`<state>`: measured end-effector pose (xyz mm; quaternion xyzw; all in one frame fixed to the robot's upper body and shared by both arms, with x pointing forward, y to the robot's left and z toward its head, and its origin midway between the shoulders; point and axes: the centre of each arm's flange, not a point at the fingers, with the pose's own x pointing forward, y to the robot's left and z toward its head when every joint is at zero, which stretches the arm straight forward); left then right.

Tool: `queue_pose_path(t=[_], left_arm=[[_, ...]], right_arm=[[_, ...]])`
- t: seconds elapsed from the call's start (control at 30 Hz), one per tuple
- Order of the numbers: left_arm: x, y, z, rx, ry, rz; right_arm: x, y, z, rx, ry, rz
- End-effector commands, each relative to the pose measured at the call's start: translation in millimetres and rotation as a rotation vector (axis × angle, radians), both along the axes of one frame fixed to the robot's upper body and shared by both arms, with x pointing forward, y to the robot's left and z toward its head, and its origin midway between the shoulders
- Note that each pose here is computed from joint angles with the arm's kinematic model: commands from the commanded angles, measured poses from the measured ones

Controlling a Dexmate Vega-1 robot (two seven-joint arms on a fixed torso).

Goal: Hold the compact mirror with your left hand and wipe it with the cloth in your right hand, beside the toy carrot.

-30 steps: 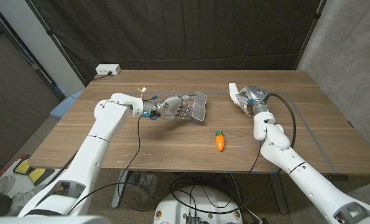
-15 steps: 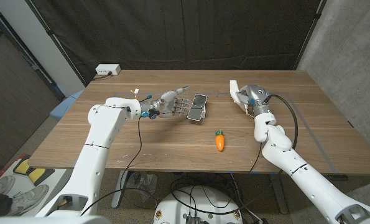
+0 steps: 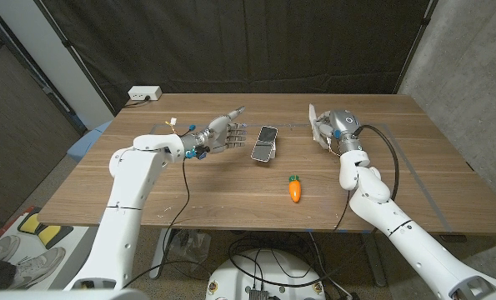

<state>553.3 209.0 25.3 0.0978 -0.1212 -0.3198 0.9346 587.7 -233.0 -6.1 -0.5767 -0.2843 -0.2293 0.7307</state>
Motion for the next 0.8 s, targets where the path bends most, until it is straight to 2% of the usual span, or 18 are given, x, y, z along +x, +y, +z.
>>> queue_pose_path(t=[0.03,0.13,0.27,0.4,0.57,0.8], left_arm=[[-15.4,33.1,-6.6,-0.044,-0.101,0.022],[-17.1,42.3,-7.2,-0.045,-0.109,0.015],[-18.4,55.5,-7.8,-0.049,-0.120,0.003],[-17.8,68.1,-6.3,-0.056,-0.151,-0.019],[-17.6,81.1,-5.2,-0.053,-0.197,-0.043],[-15.0,94.4,-12.9,-0.074,-0.172,-0.046]], right_arm=[[-7.1,6.5,5.9,-0.008,0.134,-0.061],[-9.5,11.1,5.0,-0.002,0.161,-0.061],[-16.2,16.0,3.6,0.020,0.149,-0.056],[-24.4,17.7,5.5,0.044,0.102,-0.048],[-36.1,17.3,8.0,0.065,0.004,-0.053],[-46.5,26.1,8.2,0.082,-0.066,-0.073]])
